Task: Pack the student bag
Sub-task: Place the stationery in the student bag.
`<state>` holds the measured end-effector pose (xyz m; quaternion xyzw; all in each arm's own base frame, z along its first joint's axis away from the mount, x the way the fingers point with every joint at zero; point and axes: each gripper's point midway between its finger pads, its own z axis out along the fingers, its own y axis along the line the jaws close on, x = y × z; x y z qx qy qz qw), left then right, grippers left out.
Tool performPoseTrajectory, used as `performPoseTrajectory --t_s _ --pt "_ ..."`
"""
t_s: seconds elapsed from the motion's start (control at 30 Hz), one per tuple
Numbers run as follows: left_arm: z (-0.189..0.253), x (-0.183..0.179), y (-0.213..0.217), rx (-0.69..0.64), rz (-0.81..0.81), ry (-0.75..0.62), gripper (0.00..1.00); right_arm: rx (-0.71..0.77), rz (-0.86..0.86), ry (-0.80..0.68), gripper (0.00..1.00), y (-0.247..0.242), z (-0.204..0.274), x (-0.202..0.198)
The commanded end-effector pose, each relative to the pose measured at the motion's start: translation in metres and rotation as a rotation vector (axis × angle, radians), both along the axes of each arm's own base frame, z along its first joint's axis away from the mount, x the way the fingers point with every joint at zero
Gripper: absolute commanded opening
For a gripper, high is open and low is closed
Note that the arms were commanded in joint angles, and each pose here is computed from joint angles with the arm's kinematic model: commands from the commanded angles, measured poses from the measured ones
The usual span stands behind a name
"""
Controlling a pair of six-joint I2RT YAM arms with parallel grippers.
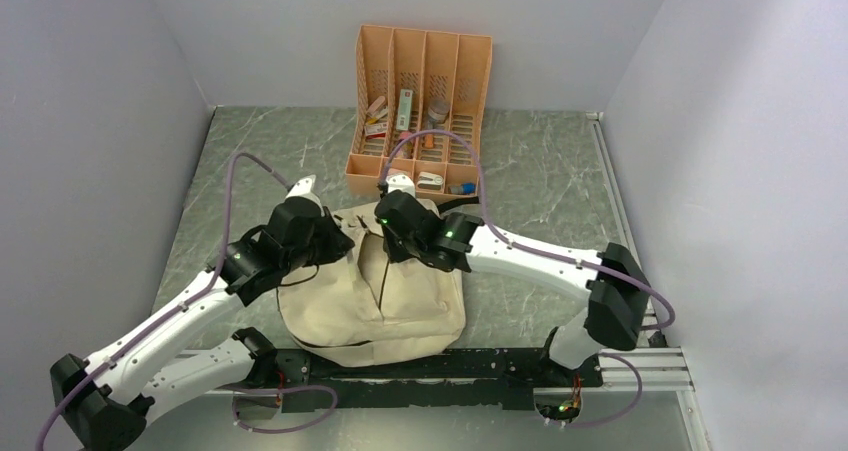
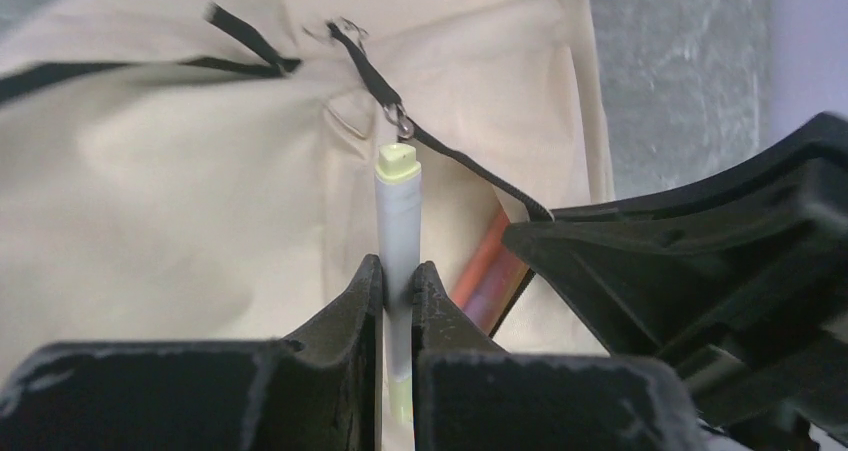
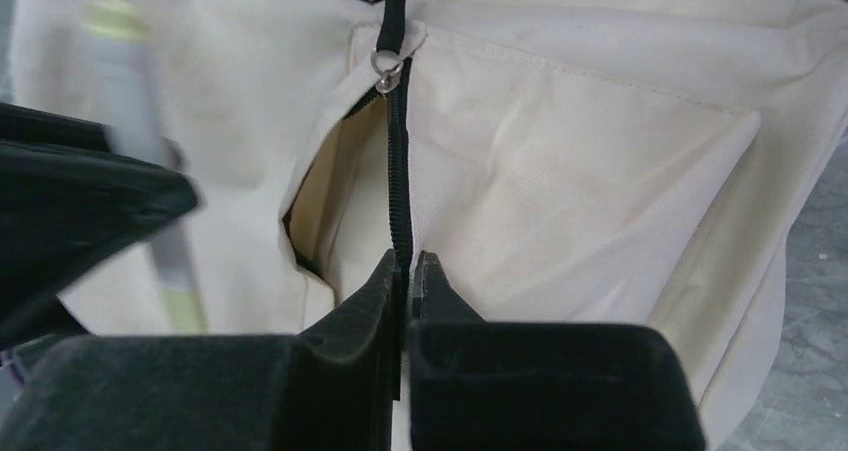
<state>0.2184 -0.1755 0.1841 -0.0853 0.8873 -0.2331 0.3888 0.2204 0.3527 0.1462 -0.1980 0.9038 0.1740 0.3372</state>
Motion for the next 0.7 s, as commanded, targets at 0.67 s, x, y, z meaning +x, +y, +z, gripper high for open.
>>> performPoseTrajectory --t_s 0.67 --pt "-0.025 -0.009 -0.066 -0.239 -0.218 0.072 0.05 0.44 -0.075 -0.175 0.0 0.019 0.094 0.014"
